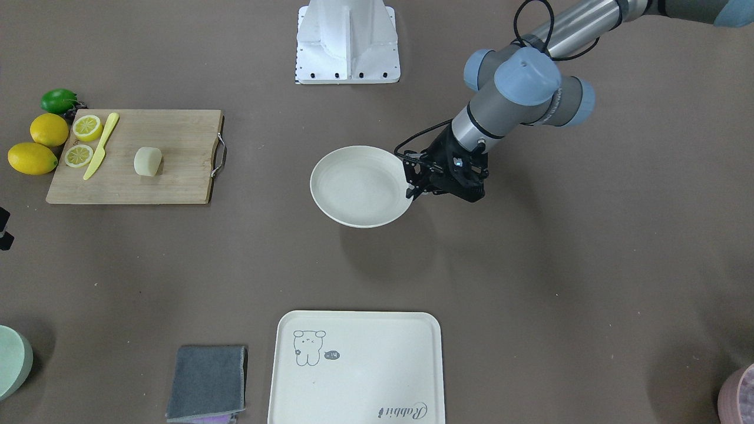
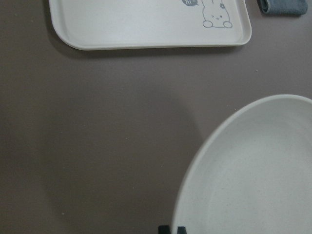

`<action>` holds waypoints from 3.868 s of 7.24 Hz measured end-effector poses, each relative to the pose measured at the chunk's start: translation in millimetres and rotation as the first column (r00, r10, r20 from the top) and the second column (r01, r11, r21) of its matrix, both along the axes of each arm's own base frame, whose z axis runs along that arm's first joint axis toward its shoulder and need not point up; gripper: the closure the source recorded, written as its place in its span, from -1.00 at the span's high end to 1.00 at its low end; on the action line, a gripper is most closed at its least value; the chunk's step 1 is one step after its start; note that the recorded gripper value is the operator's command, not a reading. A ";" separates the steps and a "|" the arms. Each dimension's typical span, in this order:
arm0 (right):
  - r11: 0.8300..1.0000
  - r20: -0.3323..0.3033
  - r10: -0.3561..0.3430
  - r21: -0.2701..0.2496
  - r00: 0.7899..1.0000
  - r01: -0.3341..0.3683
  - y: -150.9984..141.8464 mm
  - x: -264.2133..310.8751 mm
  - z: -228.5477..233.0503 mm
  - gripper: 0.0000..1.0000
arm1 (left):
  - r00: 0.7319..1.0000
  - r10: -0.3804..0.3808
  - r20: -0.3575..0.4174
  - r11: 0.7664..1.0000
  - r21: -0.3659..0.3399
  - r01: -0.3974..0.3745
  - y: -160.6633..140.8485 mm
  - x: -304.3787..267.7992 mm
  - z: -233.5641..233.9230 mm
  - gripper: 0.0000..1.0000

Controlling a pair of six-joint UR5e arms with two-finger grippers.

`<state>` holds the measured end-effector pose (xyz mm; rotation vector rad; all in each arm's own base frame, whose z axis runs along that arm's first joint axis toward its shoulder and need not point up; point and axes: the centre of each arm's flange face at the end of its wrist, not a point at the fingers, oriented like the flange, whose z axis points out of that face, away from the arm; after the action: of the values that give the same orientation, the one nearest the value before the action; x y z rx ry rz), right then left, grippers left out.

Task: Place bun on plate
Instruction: 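Slide the white plate with the left gripper toward the table centre, then release the plate and withdraw the left arm while the right arm reaches out, then lower the right gripper over the white bun and close on it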

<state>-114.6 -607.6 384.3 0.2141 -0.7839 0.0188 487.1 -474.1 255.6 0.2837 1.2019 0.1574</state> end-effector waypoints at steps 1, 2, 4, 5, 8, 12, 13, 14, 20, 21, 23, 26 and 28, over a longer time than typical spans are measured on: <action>1.000 0.000 -0.001 -0.001 1.000 0.001 0.3 -1.8 0.0 0.99 | 1.000 -0.006 0.006 1.000 0.012 0.006 11.9 14.2 -0.4 -1.00; 1.000 0.001 -0.003 -0.003 1.000 0.003 0.5 -3.6 0.0 0.99 | 1.000 -0.004 0.012 1.000 0.018 0.004 19.1 21.9 1.3 -0.99; 1.000 0.000 -0.006 -0.003 1.000 0.006 0.2 -5.3 0.3 0.99 | 1.000 -0.014 0.017 0.999 0.030 0.013 22.6 25.9 2.9 0.69; 1.000 0.000 -0.010 0.001 1.000 0.010 0.3 -5.9 -0.4 0.99 | 0.999 -0.034 0.012 0.998 0.045 0.033 21.2 25.0 1.5 0.92; 1.000 0.009 -0.014 0.003 1.000 0.014 3.6 -5.5 -2.7 0.99 | 0.998 -0.061 -0.024 0.995 0.074 0.063 22.3 16.5 -7.9 0.93; 0.999 0.001 -0.035 -0.017 0.999 0.035 9.2 -21.5 7.4 0.99 | 0.993 -0.119 0.013 0.985 0.126 0.117 -50.7 -71.6 -6.9 0.93; 0.998 -0.001 -0.054 -0.038 0.999 0.054 11.6 -32.2 16.8 0.99 | 0.992 -0.115 0.055 0.982 0.159 0.105 -78.9 -112.7 8.5 0.93; 0.995 0.002 -0.083 -0.057 0.997 0.083 16.3 -47.6 24.5 0.99 | 0.989 -0.121 0.083 0.980 0.171 0.106 -99.5 -150.8 25.5 0.93; 0.958 0.029 -0.182 -0.218 0.983 0.184 116.6 -142.4 53.3 1.00 | 0.972 -0.186 0.145 0.973 0.166 0.162 -143.3 -268.6 87.3 0.93; 0.952 0.017 -0.204 -0.231 0.979 0.202 130.5 -161.2 55.8 1.00 | 0.969 -0.191 0.158 0.972 0.170 0.164 -143.3 -276.2 96.9 0.93; 0.944 -0.006 -0.228 -0.245 0.974 0.220 155.2 -185.6 57.7 1.00 | 0.965 -0.197 0.171 0.971 0.169 0.168 -143.3 -282.4 106.8 0.93; 0.933 -0.019 -0.254 -0.270 0.967 0.239 181.1 -200.4 64.1 0.99 | 0.961 -0.215 0.177 0.969 0.165 0.186 -146.9 -294.0 112.3 0.93; 0.930 -0.040 -0.261 -0.279 0.965 0.240 189.0 -202.1 74.6 0.97 | 0.958 -0.223 0.182 0.968 0.160 0.195 -145.2 -301.6 119.3 0.93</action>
<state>-316.7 -418.6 458.9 -0.1478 -0.7183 -0.1225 185.5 -619.3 374.9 0.5053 0.9571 0.0828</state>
